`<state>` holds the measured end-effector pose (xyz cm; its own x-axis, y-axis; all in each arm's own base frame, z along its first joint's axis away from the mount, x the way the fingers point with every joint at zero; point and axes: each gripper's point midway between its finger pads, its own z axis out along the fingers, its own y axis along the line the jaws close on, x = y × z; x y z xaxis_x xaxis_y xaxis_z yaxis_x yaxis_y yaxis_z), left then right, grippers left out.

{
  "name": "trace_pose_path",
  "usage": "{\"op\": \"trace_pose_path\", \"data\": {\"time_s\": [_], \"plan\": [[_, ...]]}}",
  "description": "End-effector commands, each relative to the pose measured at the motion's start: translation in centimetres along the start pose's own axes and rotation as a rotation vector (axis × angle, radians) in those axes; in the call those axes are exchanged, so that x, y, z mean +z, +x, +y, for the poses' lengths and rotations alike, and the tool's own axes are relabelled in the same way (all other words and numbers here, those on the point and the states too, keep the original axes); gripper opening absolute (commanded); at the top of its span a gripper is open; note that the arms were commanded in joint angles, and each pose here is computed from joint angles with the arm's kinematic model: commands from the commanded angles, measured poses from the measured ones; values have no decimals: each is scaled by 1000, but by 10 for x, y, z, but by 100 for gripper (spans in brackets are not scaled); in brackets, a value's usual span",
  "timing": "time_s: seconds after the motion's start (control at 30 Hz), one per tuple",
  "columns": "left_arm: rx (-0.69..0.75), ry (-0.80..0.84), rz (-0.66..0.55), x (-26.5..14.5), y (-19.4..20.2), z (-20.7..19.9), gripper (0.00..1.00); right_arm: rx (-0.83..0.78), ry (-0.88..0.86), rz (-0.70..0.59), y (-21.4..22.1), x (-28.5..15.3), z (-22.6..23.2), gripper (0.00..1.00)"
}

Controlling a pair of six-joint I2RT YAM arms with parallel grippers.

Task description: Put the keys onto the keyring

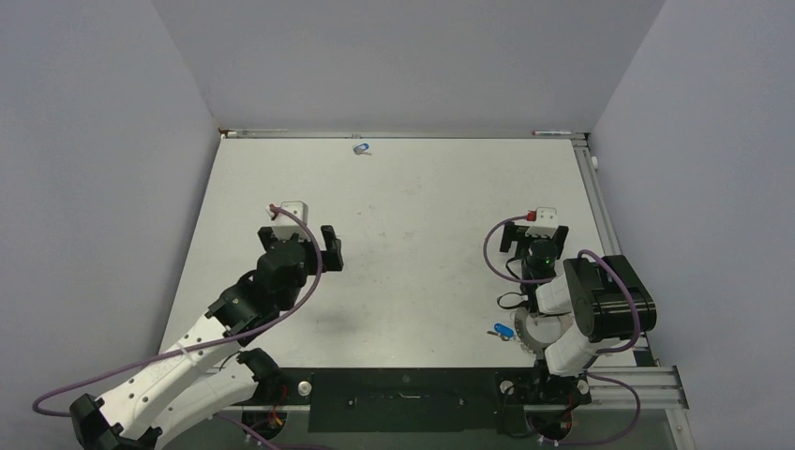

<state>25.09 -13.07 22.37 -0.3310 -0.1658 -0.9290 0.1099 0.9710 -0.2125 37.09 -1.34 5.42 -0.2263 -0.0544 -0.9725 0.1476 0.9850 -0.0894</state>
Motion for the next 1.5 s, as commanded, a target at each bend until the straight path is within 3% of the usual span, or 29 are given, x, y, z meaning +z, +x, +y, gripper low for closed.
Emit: {"op": "trace_pose_path", "data": {"time_s": [0.0,0.07,0.17,0.3,0.43,0.53,0.7,0.93,1.03,1.3,1.47], "plan": [[-105,337,-185,-50,-61,-43,96,34,-19,-60,-19,7,4,98],[-45,381,-181,-55,-60,-48,96,34,-20,-59,-19,7,4,98],[53,279,-76,-33,-57,-47,96,34,-20,-60,-20,7,4,98],[163,211,20,7,-67,-61,99,34,-19,-59,-19,7,4,98],[184,152,49,61,-90,-73,98,31,-20,-57,-19,7,4,98],[136,158,77,107,-115,-79,99,32,-18,-58,-19,7,4,98],[78,151,97,182,-140,-75,93,32,-20,-58,-19,7,4,98],[22,158,156,289,-142,-72,91,31,-19,-57,-19,7,4,98],[-24,171,129,329,-147,-72,90,32,-18,-57,-19,7,4,98],[-321,219,37,415,-128,-42,91,30,-16,-58,-19,8,3,98],[-480,248,-28,448,-122,-17,90,29,-18,-54,-18,8,4,98]]}}
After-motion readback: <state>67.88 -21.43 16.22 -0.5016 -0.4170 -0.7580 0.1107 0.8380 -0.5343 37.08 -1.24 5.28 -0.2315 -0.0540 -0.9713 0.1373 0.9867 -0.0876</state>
